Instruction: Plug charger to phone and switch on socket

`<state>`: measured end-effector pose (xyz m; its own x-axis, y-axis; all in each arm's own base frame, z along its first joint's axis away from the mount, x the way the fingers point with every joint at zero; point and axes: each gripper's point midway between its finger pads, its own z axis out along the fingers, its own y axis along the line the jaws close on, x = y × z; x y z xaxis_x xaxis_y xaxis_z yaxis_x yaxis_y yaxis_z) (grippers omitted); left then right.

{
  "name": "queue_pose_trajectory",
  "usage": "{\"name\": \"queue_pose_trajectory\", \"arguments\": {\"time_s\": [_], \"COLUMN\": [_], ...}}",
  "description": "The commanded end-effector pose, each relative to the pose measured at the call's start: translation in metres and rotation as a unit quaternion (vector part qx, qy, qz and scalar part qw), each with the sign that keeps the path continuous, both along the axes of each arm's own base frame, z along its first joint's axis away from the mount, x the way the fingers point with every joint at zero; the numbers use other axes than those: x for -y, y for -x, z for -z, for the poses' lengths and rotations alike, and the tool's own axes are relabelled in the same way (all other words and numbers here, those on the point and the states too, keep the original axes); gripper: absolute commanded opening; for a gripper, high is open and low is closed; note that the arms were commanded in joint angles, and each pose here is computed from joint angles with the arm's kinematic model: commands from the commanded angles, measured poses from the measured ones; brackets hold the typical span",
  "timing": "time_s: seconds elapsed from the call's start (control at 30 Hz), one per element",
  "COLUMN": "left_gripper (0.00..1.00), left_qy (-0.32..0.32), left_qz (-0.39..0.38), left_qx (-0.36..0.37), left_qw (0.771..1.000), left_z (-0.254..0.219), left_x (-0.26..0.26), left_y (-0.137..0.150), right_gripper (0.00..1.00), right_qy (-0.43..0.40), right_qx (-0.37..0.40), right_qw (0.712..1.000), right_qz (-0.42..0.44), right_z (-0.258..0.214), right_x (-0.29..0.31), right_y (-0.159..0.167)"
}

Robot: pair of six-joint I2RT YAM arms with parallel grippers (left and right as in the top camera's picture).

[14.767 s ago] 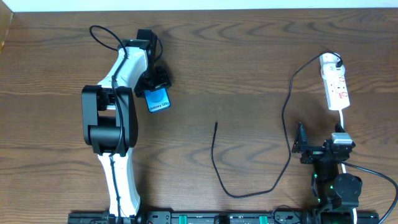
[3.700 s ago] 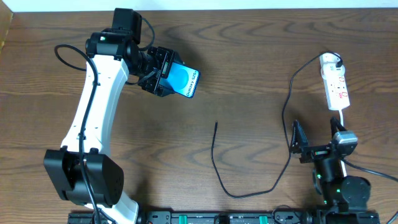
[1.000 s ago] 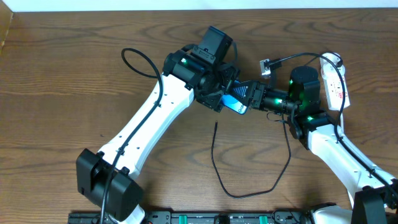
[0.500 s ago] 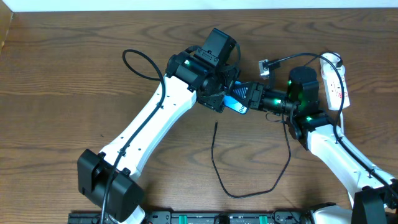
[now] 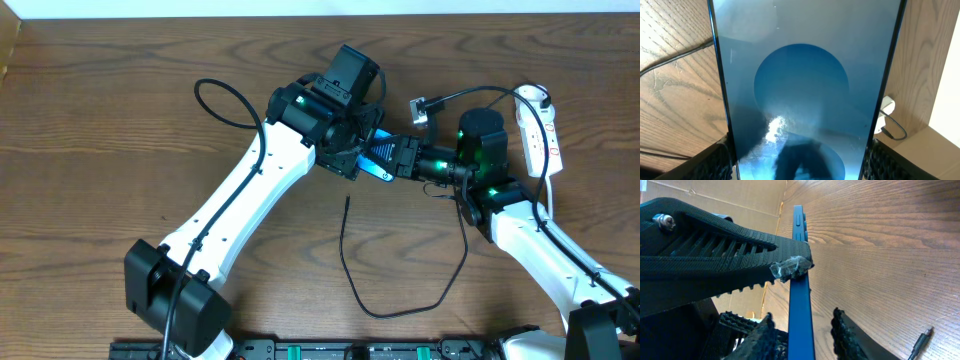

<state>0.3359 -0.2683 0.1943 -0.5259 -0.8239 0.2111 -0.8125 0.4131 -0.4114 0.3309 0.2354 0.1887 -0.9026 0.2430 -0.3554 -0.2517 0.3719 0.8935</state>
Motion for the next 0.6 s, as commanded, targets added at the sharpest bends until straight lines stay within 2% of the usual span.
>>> {"name": "queue_pose_trajectory", "arguments": {"time_s": [0.0, 0.4, 0.5, 0.57], "left_gripper": [0.07, 0.07, 0.07, 0.07], "left_qy": [0.014, 0.014, 0.013, 0.013], "left_qz": [0.0, 0.0, 0.001, 0.0], "left_qx": [0.01, 0.01, 0.009, 0.009], "left_qw": [1.0, 1.0, 1.0, 1.0], "left_z": [-0.0133, -0.0131, -0.0128, -0.0127], "left_x": [0.0011, 0.001, 0.0011, 0.0011], "left_y": [0.0042, 0.0044, 0.0047, 0.0048], "right_gripper": [0.32, 0.17, 0.06, 0.04], "right_qy": [-0.001, -0.001, -0.001, -0.001], "right_qx": [0.008, 0.007, 0.007, 0.007], "right_qw": [1.0, 1.0, 1.0, 1.0], "right_qz": [-0.008, -0.008, -0.008, -0.008], "right_z": [-0.0044, -0.0044, -0.0044, -0.0044], "right_x": [-0.0048, -0.0049, -0.0049, -0.0049], "right_y": [0.0009, 0.001, 0.001, 0.001]}}
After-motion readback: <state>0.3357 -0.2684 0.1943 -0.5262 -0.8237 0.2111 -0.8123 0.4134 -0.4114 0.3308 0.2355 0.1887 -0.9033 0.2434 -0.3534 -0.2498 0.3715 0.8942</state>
